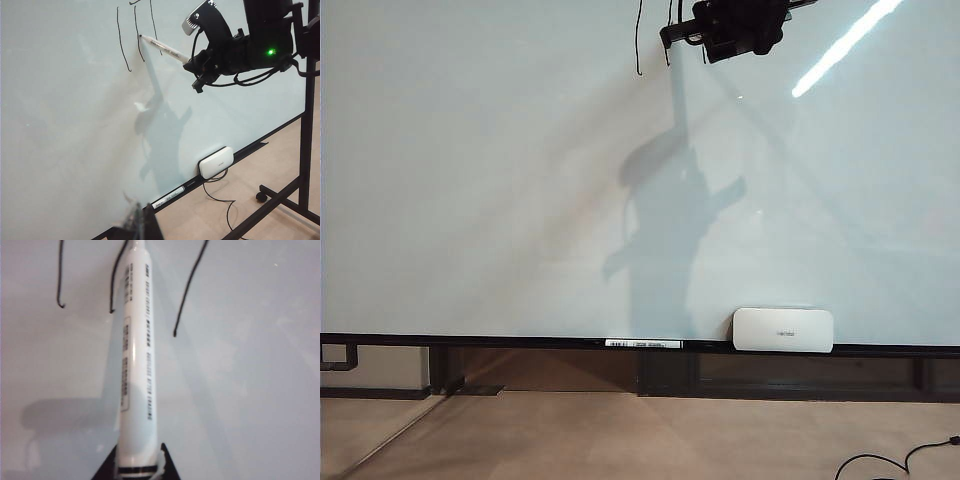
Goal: Reach to the right to find the marker pen, pick it up, and write the number 18 on the whiteboard.
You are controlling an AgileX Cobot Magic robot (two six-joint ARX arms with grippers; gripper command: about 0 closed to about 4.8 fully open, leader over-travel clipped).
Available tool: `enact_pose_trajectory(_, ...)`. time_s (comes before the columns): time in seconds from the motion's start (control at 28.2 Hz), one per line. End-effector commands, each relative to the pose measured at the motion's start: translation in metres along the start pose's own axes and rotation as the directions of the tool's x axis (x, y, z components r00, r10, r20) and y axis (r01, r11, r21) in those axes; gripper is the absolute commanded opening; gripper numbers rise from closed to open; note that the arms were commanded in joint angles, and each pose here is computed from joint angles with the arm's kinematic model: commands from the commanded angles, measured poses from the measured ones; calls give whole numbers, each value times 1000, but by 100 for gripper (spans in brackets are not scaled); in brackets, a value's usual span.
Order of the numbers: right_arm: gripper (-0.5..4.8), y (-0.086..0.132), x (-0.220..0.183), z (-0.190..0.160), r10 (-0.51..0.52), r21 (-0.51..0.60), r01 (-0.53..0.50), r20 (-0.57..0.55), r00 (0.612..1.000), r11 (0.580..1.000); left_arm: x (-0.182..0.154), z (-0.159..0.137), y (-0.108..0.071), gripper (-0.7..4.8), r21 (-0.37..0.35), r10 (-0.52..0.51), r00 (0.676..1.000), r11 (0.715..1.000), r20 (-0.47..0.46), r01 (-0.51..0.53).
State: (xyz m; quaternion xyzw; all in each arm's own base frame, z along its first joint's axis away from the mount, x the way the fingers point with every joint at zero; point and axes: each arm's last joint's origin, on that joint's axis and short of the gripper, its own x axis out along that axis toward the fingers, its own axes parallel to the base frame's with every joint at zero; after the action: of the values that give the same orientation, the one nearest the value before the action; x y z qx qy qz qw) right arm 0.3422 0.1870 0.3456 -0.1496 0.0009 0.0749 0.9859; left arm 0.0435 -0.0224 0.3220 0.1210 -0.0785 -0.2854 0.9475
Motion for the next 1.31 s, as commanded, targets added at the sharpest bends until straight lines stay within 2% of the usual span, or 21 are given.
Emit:
enact_pose_trajectory(0.04, -2, -3, -2, 5, -57, 7, 57, 7, 998, 998, 0, 3, 0, -5, 10, 4, 1000, 1000, 20, -4)
enact_pose_trajectory(0.43, -2, -8, -5, 6, -156, 3, 156, -30, 987, 988, 0, 3, 0, -5, 10, 3, 1000, 1000, 20, -4)
enact_pose_trajectory(0.6, -1, -11, -9, 10, -157, 6, 157, -25, 987, 988, 0, 2, 0, -5, 10, 3, 1000, 1000, 18, -4)
enact_pose_trajectory(0.78, -1, -8, -20, 15, -115, -1, 115, -54, 992, 993, 0, 2, 0, -5, 9, 3, 1000, 1000, 18, -4)
enact_pose_trajectory(0.96, -2, 4, -29, 16, 3, 22, -2, -60, 998, 1000, 0, 2, 0, -5, 9, 3, 1000, 1000, 18, -4)
enact_pose_trajectory(1.31, -2, 15, -16, -4, 51, 6, -51, -101, 994, 999, 0, 2, 0, -5, 13, 4, 1000, 1000, 19, -4)
